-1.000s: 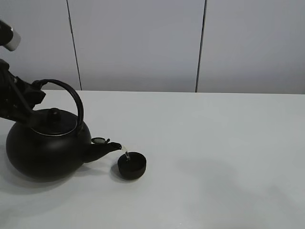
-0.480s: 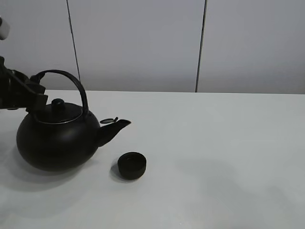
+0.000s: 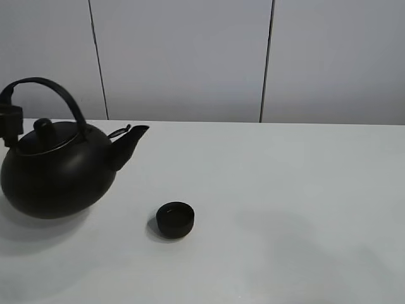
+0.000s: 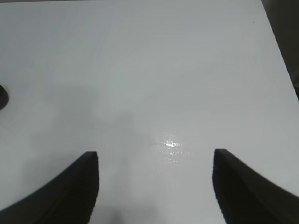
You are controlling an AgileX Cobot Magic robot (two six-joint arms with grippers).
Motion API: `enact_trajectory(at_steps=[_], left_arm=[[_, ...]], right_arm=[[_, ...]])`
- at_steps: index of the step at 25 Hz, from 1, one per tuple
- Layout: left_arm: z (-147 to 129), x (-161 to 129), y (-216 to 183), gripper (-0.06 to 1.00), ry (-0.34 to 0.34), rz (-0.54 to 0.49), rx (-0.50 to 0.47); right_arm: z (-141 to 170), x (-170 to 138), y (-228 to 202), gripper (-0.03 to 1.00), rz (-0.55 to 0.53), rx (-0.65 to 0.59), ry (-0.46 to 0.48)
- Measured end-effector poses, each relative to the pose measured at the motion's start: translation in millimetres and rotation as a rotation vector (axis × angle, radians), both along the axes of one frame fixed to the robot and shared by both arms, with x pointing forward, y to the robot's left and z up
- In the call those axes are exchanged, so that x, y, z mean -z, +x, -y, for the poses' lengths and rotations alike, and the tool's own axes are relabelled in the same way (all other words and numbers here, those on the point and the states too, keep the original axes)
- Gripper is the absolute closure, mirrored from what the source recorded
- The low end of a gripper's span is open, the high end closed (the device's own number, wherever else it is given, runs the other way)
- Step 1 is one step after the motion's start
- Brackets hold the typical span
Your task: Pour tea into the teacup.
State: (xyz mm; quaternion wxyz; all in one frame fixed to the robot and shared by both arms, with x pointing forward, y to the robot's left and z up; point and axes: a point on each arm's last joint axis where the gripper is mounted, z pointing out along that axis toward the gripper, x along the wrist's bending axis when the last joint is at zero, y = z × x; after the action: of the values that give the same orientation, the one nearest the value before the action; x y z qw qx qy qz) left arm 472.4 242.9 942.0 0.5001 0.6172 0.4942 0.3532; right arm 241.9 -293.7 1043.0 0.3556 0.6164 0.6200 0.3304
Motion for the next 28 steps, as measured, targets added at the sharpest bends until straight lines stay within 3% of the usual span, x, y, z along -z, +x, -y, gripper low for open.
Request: enact_trajectory(at_steps=[9,15,21,28], left_arm=[[-21.0,7.5,-9.0,0.82,0.088,0.013,0.024],[-27.2,10.4,-6.8,0.82,0.101,0.024,0.017],[-25.5,35.9,-3.6,0.82,0.103,-0.061,0.045],[-21.7,38.7,-2.1,0.82,0.136,-0.033,0.098]], right_arm=[[0.0,0.0,0.0,0.49,0.000,0.000,0.000],[0.0,0.0,0.0,0.49,0.000,0.000,0.000],[0.0,0.0,0.0,0.49,0.000,0.000,0.000],[0.0,0.0,0.0,0.49,0.000,0.000,0.000]])
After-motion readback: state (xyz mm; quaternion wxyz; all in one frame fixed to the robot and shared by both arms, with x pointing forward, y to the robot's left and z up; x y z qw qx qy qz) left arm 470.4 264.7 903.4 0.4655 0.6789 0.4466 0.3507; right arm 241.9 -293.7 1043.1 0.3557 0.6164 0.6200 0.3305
